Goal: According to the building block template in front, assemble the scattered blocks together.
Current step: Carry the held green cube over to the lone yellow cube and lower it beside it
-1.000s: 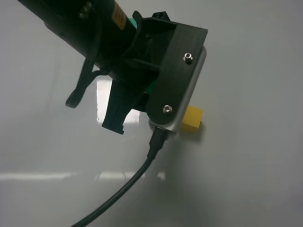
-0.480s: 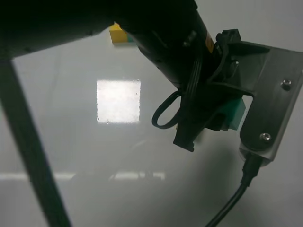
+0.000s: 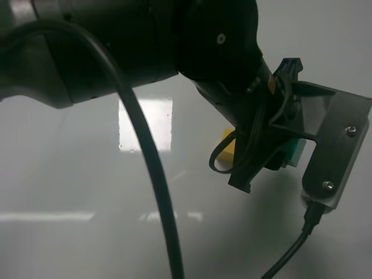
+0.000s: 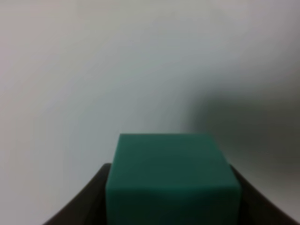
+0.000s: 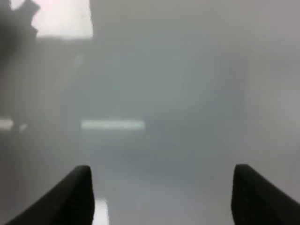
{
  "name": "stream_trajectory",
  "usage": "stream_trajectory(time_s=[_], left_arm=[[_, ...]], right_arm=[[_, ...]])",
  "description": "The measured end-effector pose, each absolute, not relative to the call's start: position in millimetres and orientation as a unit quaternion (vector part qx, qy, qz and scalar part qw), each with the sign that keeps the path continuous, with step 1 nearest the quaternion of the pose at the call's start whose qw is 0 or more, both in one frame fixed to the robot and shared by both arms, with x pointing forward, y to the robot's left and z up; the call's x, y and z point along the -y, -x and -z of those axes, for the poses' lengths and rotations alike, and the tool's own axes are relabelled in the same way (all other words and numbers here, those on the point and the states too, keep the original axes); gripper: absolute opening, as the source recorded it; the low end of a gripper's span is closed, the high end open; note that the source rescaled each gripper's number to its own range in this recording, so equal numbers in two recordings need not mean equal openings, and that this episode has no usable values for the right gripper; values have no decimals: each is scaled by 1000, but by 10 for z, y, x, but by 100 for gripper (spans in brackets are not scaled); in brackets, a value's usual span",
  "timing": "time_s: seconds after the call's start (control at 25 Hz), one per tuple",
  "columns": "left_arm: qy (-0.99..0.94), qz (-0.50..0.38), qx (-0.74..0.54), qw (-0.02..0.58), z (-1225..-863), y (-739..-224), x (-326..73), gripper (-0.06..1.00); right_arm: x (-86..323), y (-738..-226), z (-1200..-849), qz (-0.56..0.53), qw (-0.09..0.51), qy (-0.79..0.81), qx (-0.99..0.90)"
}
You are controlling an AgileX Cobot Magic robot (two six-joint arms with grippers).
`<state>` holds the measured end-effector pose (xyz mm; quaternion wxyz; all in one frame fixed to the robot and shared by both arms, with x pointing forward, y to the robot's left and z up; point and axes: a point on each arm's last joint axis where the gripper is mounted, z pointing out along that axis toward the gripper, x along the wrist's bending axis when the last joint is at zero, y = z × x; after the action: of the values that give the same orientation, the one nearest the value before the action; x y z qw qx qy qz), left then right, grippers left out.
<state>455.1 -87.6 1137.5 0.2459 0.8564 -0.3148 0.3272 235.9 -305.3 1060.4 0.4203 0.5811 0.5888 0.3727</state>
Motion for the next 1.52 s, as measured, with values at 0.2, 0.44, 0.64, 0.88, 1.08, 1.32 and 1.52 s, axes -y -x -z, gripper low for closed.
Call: stream_trajectory(time_s=[0.2,0.44,0.64,0.88,1.08,1.32,1.52], left_arm=[[-865,-322,305,233,-11263,-4688,863,0],[-871,-318,299,225,-11186,-4771,858,0],[-875,-316,293,221,-11180,-4812,826,0],[-881,-305,294,211,-11160,-4808,804,0],[-890,-300,282,198,-11145,-4816,777,0],[-896,-288,282,186,-11126,-4807,753,0],[-898,-285,282,182,-11117,-4805,748,0]], right_arm=[[3053,-2359,-10604,-373,420,-581,-589],[3053,-2359,-10604,-373,420,-581,-589],[3053,-2359,-10604,-373,420,-581,-589],[3053,-2359,-10604,-373,420,-581,-589],[3053,-2359,-10604,-373,420,-581,-589],[3053,-2359,-10604,-373,420,-581,-589],[3053,-2359,-10604,-373,420,-581,-589]])
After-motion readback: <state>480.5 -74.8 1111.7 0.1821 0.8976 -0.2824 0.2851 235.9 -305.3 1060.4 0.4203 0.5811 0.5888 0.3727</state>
